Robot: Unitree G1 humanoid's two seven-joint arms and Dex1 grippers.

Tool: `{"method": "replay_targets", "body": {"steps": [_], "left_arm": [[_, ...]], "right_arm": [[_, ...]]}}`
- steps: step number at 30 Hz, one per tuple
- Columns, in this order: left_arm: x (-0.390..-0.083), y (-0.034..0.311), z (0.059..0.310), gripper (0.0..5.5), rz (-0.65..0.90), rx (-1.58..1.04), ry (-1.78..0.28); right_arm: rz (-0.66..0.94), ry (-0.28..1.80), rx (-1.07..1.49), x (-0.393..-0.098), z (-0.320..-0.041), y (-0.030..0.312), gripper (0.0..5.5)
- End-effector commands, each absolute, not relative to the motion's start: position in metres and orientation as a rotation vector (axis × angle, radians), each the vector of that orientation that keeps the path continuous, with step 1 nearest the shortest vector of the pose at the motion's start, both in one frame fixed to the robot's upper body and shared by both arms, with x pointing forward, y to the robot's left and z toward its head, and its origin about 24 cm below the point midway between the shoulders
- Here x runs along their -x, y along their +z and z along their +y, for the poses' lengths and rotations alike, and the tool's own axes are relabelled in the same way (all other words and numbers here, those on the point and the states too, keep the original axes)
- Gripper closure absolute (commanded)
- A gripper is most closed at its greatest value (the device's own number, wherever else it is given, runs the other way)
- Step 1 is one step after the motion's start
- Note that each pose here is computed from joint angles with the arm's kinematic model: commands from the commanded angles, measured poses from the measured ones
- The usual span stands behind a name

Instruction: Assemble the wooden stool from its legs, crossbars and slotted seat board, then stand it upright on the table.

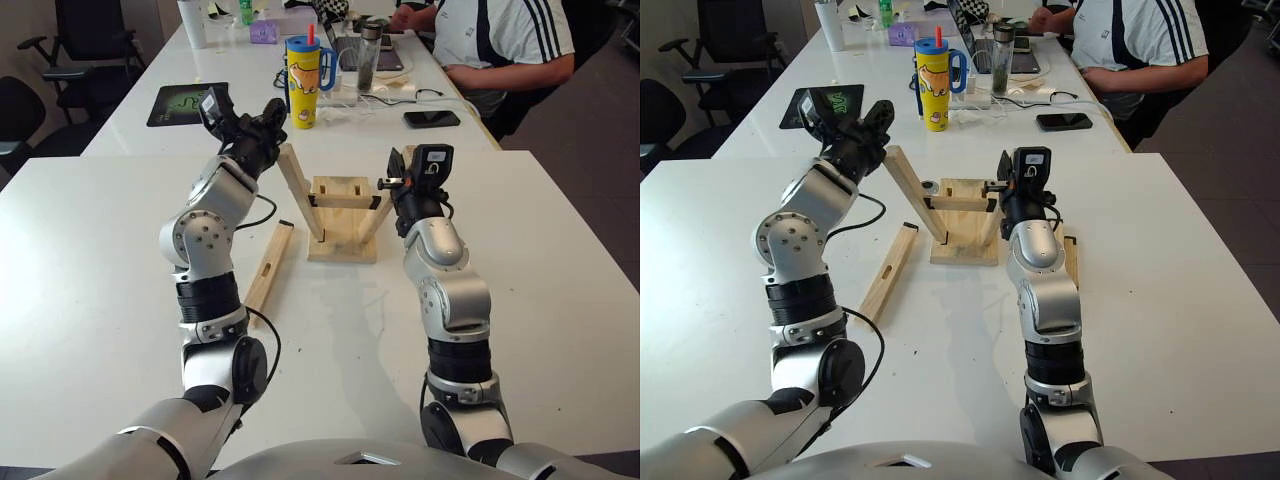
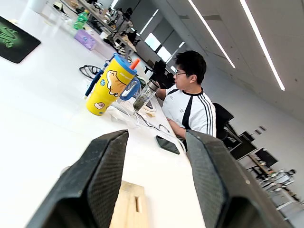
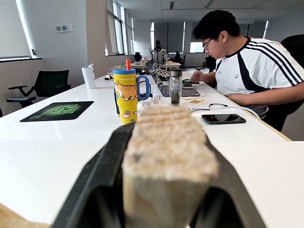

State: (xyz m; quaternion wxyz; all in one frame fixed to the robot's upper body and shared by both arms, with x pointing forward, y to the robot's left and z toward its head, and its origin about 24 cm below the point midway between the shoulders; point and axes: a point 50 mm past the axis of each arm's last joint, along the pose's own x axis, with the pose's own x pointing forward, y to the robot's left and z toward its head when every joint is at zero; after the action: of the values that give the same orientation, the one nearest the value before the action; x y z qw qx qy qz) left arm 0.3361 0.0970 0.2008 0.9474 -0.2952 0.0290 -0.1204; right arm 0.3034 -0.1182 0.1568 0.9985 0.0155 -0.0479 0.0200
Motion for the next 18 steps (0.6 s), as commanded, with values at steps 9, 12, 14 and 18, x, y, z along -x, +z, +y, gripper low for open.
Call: {"method": "replay_targets", "body": {"steps": [9,12,14,18], "left_arm": [[-0.336,0.189,0.096,3.29,0.081,0.498,-0.197],[-0.335,0.251,0.12,3.29,-0.171,0.597,-0.198],[-0.331,0.281,0.134,3.29,-0.282,0.654,-0.211],[-0.316,0.332,0.166,3.29,-0.494,0.664,-0.194]], "right_arm": [[0.012,0.108,-0.026,-0.302,-0.104,0.141,4.34],[0.025,0.109,-0.024,-0.302,-0.104,0.138,4.34],[0.032,0.104,-0.022,-0.301,-0.105,0.137,4.34],[0.042,0.1,-0.017,-0.3,-0.106,0.134,4.34]]}}
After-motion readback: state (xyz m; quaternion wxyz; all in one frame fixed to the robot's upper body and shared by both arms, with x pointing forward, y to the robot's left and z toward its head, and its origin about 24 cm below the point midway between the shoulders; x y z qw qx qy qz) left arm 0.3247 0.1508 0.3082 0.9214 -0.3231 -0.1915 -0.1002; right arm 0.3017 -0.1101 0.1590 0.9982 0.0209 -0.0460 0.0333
